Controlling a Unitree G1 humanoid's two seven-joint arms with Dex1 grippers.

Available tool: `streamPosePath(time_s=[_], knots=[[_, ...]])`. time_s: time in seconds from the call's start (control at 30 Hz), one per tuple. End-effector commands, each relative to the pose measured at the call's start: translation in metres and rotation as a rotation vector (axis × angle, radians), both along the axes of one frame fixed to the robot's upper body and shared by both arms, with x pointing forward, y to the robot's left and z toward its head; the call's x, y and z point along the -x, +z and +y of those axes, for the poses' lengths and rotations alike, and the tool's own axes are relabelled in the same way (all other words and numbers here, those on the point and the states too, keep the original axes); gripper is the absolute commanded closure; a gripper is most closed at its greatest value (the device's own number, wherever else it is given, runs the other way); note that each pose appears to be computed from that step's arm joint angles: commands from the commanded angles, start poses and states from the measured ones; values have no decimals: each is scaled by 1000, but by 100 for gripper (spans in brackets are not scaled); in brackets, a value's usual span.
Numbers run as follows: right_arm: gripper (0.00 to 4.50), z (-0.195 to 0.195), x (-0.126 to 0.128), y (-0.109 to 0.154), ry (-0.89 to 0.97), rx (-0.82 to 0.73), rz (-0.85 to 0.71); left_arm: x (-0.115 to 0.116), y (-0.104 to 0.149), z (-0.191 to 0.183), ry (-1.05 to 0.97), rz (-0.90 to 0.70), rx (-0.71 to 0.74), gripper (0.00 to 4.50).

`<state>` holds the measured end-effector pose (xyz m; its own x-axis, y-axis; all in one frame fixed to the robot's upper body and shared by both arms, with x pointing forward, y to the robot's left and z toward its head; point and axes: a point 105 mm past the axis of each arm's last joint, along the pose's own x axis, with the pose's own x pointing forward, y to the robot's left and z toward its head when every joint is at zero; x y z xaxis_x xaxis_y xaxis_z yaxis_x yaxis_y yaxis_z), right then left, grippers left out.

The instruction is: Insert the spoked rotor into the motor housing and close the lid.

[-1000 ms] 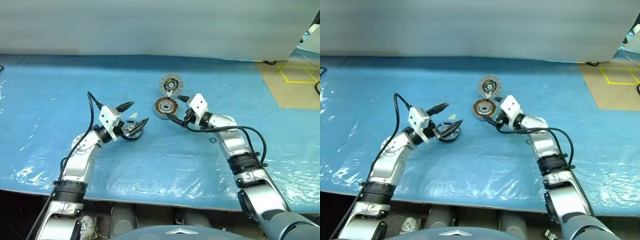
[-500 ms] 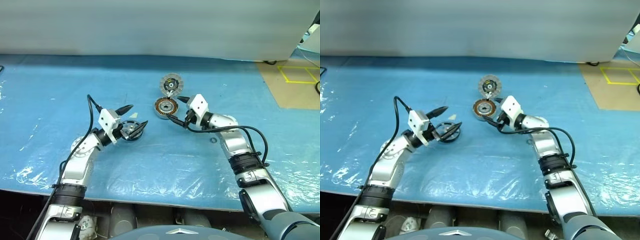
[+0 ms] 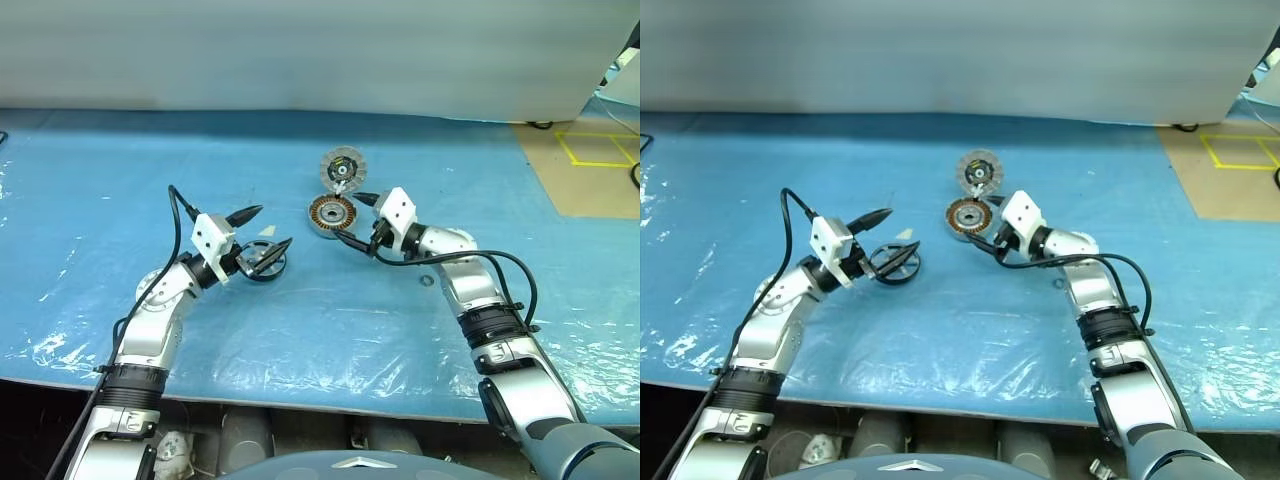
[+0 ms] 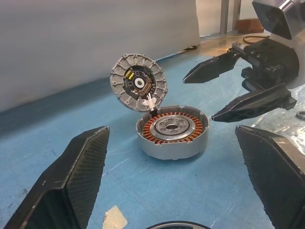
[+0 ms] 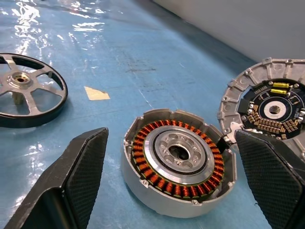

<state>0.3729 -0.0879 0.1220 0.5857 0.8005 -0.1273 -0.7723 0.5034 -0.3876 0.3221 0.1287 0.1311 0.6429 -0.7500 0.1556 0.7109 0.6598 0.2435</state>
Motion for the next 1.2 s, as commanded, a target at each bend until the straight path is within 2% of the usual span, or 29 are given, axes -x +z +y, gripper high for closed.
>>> streamPosePath(time_s=[0.03, 0.3, 0.43, 0.53, 0.9, 1.1, 1.2], knots=[[0, 11, 6, 13, 62, 26, -29, 0, 8, -1, -12, -28, 4, 4], [0, 21, 4, 3, 121, 278, -46, -1, 6, -3, -17, -23, 2, 4], [0, 21, -2, 3, 124, 339, -65, -1, 6, -4, -17, -24, 4, 4], [57, 20, -7, 0, 120, 383, -77, -1, 5, -4, -16, -23, 4, 0], [445, 17, -11, -14, 145, 477, -111, -2, 6, 0, -1, -27, 3, 0], [445, 20, -12, -4, 130, 445, -154, -1, 6, 0, 1, -28, 3, 0], [445, 25, -1, 4, 189, 379, -133, -1, 6, -1, 1, -28, 3, 0]])
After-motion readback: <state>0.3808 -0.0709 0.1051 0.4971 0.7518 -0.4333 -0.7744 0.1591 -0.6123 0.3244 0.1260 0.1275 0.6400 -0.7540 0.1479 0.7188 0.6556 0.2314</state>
